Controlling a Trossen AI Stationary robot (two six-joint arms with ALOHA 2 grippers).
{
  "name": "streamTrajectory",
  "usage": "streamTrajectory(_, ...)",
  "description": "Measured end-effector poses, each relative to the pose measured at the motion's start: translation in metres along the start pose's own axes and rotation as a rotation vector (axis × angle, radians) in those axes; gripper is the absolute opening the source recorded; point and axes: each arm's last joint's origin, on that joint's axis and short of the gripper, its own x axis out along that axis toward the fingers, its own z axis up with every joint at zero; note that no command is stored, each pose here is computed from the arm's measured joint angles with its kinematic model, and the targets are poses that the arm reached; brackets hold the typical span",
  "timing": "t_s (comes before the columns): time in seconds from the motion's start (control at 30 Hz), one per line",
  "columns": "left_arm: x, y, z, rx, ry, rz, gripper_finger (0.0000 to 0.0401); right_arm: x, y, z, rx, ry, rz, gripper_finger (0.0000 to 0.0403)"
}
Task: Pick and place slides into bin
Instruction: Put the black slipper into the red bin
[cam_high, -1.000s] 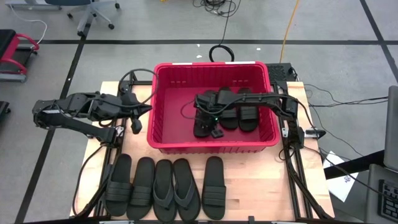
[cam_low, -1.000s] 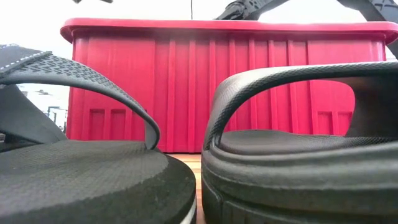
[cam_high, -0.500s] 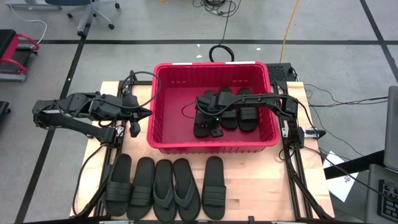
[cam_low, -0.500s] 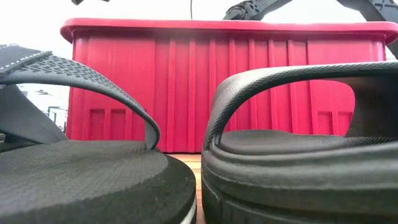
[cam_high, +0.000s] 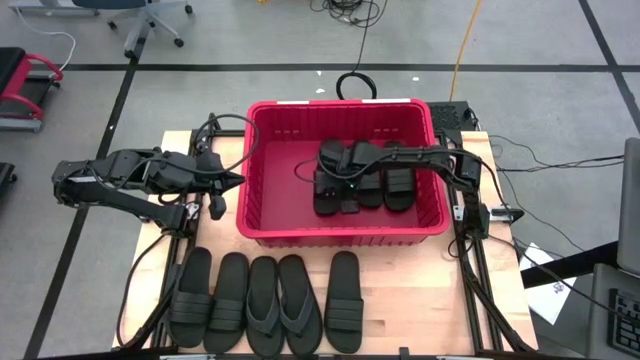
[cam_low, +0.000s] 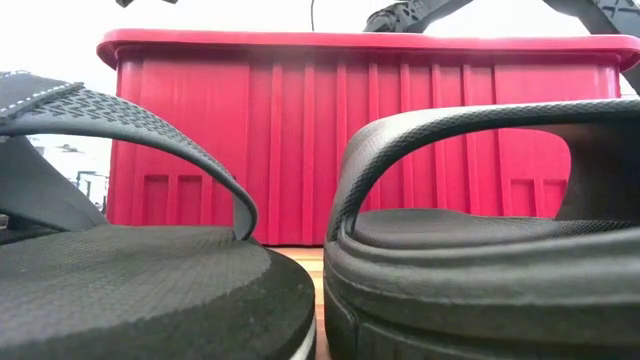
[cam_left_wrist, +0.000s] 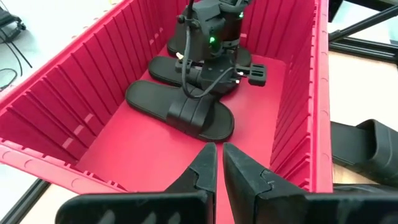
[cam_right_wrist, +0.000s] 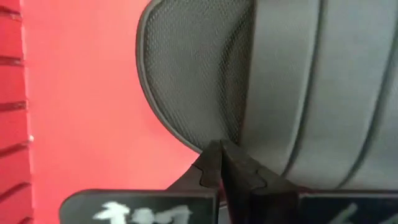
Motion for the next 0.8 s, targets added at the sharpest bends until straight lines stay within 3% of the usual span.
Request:
streamTrajectory(0.43, 0.000, 0.000, 0.000, 0.008, 0.000, 0.001, 0.0026, -0.011, 0.004, -0.006, 0.059, 0.033, 0.034, 0.0000)
streamTrajectory(0.67, 0.000, -0.001, 0.000, 0.064, -0.001, -0.016, 0.0026, -0.064, 0.009, -0.003, -0.006, -0.177, -0.053, 0.0000)
streamTrajectory(0.8, -0.003, 0.001, 0.001, 0.097, -0.024, -0.020, 0.0026, -0.114, 0.010, -0.009, 0.052, -0.326, -0.238, 0.0000)
